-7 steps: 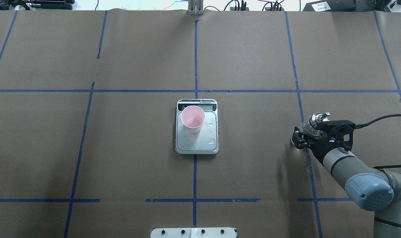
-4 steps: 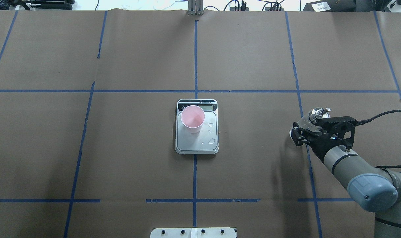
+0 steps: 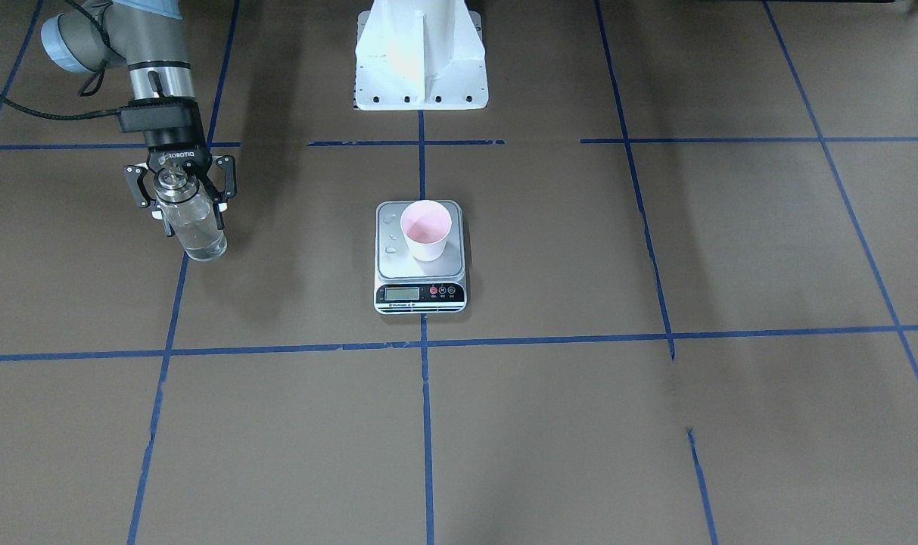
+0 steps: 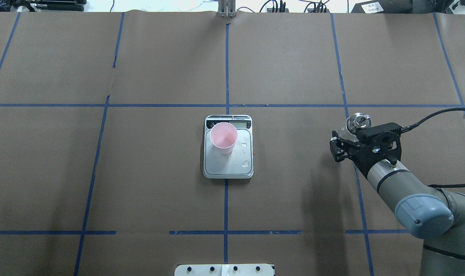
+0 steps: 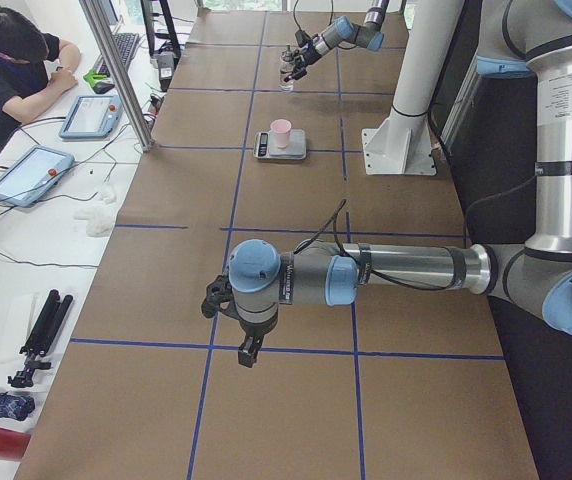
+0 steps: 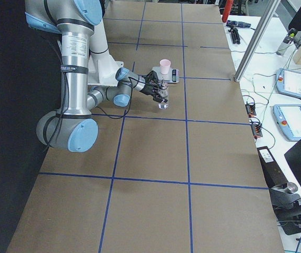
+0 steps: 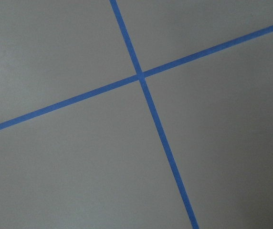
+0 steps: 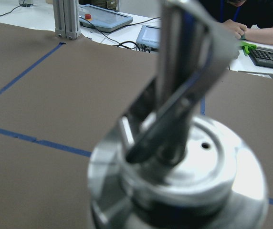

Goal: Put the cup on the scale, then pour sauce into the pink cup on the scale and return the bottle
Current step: 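Lift the bottle with the right gripper and carry it toward the cup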

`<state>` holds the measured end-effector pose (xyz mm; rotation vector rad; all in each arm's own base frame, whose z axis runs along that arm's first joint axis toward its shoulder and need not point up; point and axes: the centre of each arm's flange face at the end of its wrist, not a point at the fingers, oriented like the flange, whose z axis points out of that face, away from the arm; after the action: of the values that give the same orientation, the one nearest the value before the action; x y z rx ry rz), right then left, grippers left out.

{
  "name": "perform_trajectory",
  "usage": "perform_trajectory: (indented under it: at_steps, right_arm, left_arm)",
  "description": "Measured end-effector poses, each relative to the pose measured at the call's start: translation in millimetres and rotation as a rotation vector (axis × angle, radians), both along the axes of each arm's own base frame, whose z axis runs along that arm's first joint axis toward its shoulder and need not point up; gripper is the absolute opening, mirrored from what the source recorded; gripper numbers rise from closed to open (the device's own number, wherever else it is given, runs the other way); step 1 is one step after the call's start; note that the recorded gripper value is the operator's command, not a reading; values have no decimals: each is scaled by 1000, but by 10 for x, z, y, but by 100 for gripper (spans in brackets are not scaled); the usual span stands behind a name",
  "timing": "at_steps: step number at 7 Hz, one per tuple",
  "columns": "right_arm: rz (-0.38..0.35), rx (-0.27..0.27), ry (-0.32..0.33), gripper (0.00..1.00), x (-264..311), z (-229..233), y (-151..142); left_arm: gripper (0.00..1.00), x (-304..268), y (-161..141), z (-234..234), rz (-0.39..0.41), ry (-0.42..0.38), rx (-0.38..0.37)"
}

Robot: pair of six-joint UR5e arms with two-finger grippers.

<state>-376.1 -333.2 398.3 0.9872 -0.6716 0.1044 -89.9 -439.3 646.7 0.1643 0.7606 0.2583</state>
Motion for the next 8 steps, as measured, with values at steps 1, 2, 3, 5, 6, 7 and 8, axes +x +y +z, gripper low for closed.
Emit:
perform_trajectory:
  at_steps: [1,2,3,5,6,7,8]
  right_arm:
    - [-2,56,30,0,-19,-205,-134]
    - [4,87,59,0,-31,-369,-261]
    - [9,89,103,0,-102,-552,-390]
    - [3,51,230,0,-431,-1034,-567]
    - [-3,33,317,0,-644,-1305,-602]
    - [8,28,424,0,-896,-1484,-584]
    - [29,43,523,0,-1160,-1561,-552]
  left_arm:
    - [100,-25,18,10,-6,1,-4]
    - [100,-31,22,10,-8,2,-4]
    - [100,-32,24,10,-8,3,-4]
    - [100,-33,24,9,-8,3,-4]
    - [100,-33,25,9,-8,4,-4]
    - [100,-33,25,9,-8,5,-4]
    - [100,-32,25,10,-8,6,-5]
